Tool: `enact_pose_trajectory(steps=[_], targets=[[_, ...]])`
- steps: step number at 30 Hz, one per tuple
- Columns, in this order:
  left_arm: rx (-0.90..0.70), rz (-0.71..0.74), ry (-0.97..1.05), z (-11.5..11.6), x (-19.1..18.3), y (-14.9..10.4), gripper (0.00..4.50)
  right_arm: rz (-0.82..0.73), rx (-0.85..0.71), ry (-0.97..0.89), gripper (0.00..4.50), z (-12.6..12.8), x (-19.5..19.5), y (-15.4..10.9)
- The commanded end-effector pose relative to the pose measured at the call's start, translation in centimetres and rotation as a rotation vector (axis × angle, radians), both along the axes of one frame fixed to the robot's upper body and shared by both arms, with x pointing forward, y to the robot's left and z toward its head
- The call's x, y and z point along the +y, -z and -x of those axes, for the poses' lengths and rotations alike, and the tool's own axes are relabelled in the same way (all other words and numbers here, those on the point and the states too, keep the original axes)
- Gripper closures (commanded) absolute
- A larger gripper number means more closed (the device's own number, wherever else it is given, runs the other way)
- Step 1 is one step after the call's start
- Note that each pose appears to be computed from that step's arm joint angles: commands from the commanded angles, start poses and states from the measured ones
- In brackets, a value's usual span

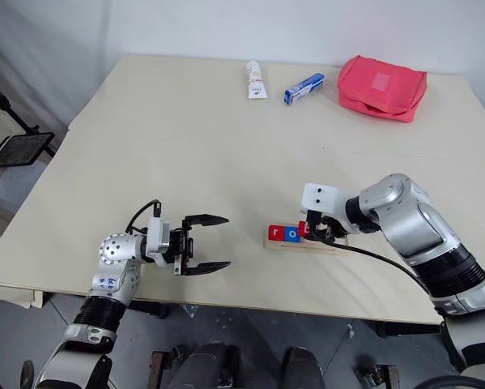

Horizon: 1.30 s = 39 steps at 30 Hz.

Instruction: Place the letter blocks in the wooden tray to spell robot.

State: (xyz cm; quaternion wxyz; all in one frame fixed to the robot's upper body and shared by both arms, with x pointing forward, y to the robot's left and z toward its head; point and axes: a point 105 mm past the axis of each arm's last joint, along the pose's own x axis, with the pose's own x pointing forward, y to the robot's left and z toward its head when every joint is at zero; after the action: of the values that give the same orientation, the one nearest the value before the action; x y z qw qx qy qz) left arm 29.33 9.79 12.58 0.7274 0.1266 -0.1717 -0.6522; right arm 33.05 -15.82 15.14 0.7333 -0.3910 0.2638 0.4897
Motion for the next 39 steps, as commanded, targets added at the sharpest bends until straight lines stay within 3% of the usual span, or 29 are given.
enact_pose_trajectory(steps=[1,21,30,39], targets=[[-0.031,0.013,-0.001,0.4,-0.1,-0.5,0.0,0.03,-0.041,-0.015,3.04,0.0,-0.4,-1.3],[-0.028,0.025,-0.012,0.3,-0.5,-0.6,0.0,0.036,0.006,-0.024,3.04,0.6,-0.5,-0.6],[-0.028,0.026,-0.023,0.2,-0.4,-0.7,0.0,0.022,0.0,-0.034,0.03,0.5,-0.1,-0.7],[-0.027,0.03,-0.021,0.1,-0.5,-0.7,0.0,-0.039,-0.02,0.007,0.03,1.5,-1.1,-2.0]])
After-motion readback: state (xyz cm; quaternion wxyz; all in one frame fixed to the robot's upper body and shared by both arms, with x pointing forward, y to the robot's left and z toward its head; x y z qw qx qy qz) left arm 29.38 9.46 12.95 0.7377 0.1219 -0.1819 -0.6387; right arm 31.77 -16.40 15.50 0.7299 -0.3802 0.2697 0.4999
